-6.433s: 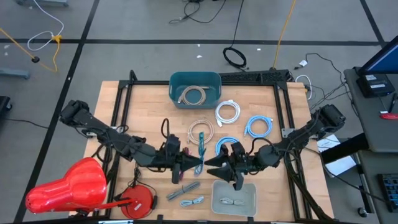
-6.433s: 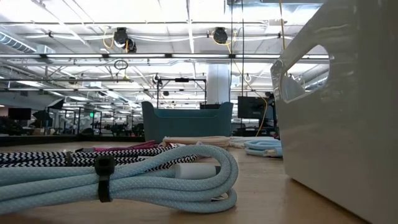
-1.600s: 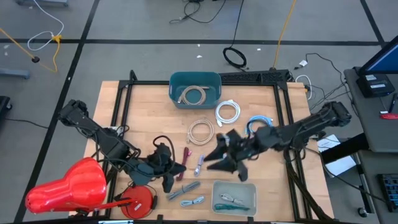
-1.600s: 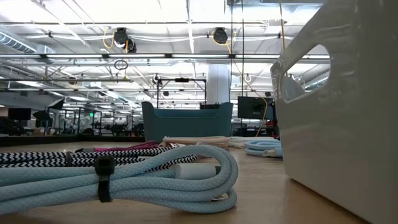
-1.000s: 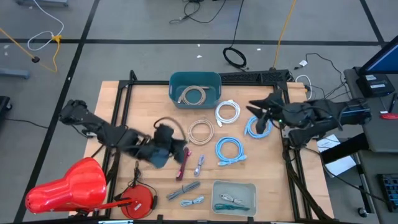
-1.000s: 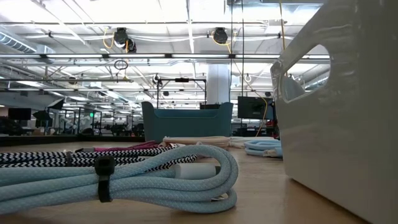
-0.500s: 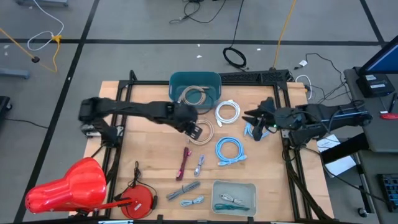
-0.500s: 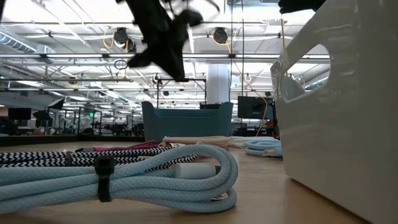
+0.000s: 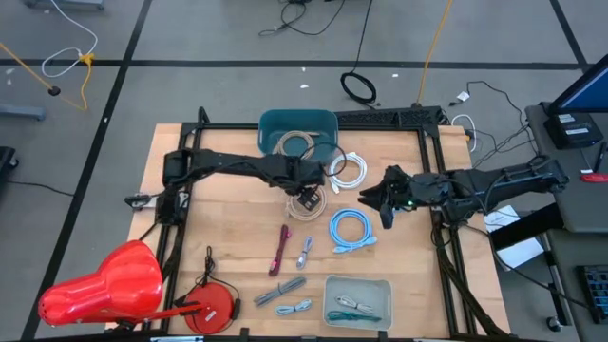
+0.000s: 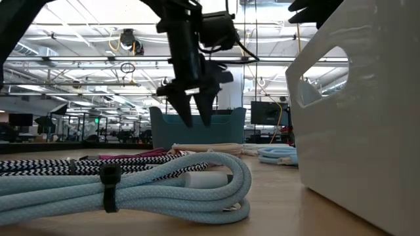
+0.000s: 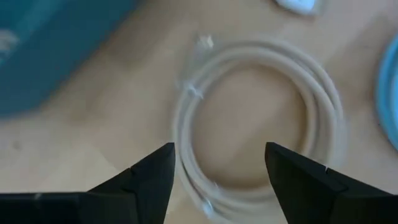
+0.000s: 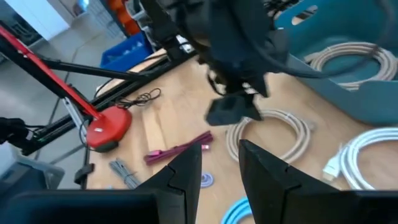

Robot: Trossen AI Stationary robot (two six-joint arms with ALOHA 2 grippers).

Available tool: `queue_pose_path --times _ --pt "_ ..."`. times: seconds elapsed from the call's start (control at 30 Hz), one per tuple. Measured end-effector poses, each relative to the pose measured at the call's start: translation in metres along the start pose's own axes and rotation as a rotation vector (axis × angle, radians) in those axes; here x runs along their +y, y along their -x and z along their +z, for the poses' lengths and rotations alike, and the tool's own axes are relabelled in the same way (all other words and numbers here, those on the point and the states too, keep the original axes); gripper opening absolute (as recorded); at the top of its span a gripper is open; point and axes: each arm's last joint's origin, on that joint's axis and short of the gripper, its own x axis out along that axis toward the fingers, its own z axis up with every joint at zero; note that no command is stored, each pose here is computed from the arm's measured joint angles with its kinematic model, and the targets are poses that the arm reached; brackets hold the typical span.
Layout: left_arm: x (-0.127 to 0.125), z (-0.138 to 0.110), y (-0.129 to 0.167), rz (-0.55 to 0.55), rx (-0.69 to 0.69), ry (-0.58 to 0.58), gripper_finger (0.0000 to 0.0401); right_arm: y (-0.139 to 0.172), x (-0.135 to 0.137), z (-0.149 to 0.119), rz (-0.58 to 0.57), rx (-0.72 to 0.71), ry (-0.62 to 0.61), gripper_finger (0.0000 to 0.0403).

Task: Pick & Place USB Port
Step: Put the light brown HDMI cable into the blue bin

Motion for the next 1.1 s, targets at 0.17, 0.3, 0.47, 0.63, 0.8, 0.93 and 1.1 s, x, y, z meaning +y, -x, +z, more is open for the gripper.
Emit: queue_pose_path --times 0.17,0.3,0.47,0.63,0.8,0.93,1.1 --pt "0.006 0.007 -0.019 0.032 0.037 -0.001 0.0255 0.001 0.002 0.002 0.034 -0.010 -0.001 0.0095" --pt "0.014 0.004 -0.036 0.085 0.125 0.020 0.0255 0.004 0.002 0.003 0.045 -0.015 -0.004 0.0095" --pt "0.015 -0.001 -0.048 0.093 0.190 0.016 0.0242 0.011 0.003 0.004 0.067 -0.033 -0.007 0.0095" --pt "0.012 -0.003 -0.051 0.068 0.218 0.032 0.0144 0.015 0.003 0.005 0.077 -0.046 -0.016 0.0095" --pt "0.009 -0.005 -0.050 0.022 0.259 0.032 0.0037 0.016 0.003 0.006 0.081 -0.053 -0.020 0.0095" --pt "-0.001 -0.006 -0.034 -0.016 0.291 0.023 0.0037 0.016 0.003 0.006 0.080 -0.054 -0.016 0.0095" --pt "-0.019 0.002 0.032 -0.111 0.155 -0.019 0.0037 0.016 0.003 0.006 0.081 -0.057 -0.001 0.0095"
